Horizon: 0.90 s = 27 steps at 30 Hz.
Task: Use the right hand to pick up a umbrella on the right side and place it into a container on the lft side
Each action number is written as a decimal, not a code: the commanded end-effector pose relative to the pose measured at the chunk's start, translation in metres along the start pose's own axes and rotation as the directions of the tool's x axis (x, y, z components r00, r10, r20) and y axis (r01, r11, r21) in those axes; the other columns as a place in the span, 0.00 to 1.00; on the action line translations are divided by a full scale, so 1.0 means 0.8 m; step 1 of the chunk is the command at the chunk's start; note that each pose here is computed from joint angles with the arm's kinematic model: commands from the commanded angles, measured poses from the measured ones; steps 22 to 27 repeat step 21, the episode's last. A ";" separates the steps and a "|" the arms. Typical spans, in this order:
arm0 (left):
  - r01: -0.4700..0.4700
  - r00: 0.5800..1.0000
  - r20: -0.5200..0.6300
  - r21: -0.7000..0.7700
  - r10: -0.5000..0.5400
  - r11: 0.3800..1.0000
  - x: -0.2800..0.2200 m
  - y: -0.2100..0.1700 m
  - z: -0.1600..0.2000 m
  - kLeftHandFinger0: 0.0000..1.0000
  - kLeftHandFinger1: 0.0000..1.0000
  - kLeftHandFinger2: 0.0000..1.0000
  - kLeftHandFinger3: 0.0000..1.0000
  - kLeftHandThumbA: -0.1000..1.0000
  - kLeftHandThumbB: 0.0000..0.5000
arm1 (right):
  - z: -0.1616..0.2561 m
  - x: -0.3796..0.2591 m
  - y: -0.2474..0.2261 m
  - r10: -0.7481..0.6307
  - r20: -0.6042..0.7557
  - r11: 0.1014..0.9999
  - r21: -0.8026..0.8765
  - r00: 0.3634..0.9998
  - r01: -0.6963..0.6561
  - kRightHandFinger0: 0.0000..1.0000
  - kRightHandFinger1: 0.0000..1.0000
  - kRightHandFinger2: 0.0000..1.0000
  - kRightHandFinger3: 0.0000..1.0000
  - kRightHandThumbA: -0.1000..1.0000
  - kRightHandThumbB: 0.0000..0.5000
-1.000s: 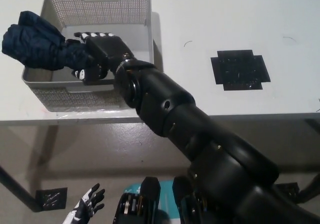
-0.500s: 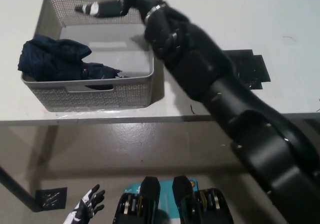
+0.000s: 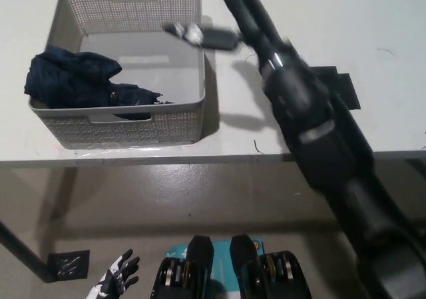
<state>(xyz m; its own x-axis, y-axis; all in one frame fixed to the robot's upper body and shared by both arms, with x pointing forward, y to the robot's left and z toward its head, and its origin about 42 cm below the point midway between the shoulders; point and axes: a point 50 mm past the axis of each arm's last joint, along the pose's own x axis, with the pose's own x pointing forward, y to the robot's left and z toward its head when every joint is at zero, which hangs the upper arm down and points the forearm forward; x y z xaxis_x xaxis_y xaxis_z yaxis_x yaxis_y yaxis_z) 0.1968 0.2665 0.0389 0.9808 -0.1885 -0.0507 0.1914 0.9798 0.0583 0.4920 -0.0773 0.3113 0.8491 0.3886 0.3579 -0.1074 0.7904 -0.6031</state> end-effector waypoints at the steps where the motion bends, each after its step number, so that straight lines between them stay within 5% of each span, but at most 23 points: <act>1: -0.032 0.999 0.010 0.000 0.032 0.999 -0.019 0.014 0.002 1.00 1.00 1.00 1.00 1.00 0.45 | 0.115 -0.287 -0.140 -0.450 0.484 0.878 0.395 0.751 0.271 1.00 1.00 1.00 1.00 1.00 0.97; 14: -0.041 0.999 0.019 -0.013 0.041 0.999 -0.015 0.007 0.002 1.00 1.00 1.00 1.00 1.00 0.44 | 0.011 -0.456 -0.055 -0.393 0.096 0.824 0.478 0.915 0.304 1.00 1.00 1.00 1.00 1.00 0.99; 16: -0.042 0.999 0.023 -0.012 0.042 0.999 -0.011 0.009 0.005 1.00 1.00 1.00 1.00 1.00 0.47 | -0.007 -0.468 -0.040 -0.351 0.046 0.801 0.532 0.935 0.275 1.00 1.00 1.00 1.00 1.00 0.85; 21: -0.036 0.999 0.022 -0.010 0.037 0.999 -0.016 0.007 0.004 1.00 1.00 1.00 1.00 1.00 0.43 | -0.047 -0.499 0.012 -0.269 -0.139 0.782 0.546 0.953 0.300 1.00 1.00 1.00 1.00 1.00 0.69; 27: -0.036 0.999 0.022 -0.010 0.037 0.999 -0.016 0.007 0.004 1.00 1.00 1.00 1.00 1.00 0.43 | -0.047 -0.499 0.012 -0.269 -0.139 0.782 0.546 0.953 0.300 1.00 1.00 1.00 1.00 1.00 0.69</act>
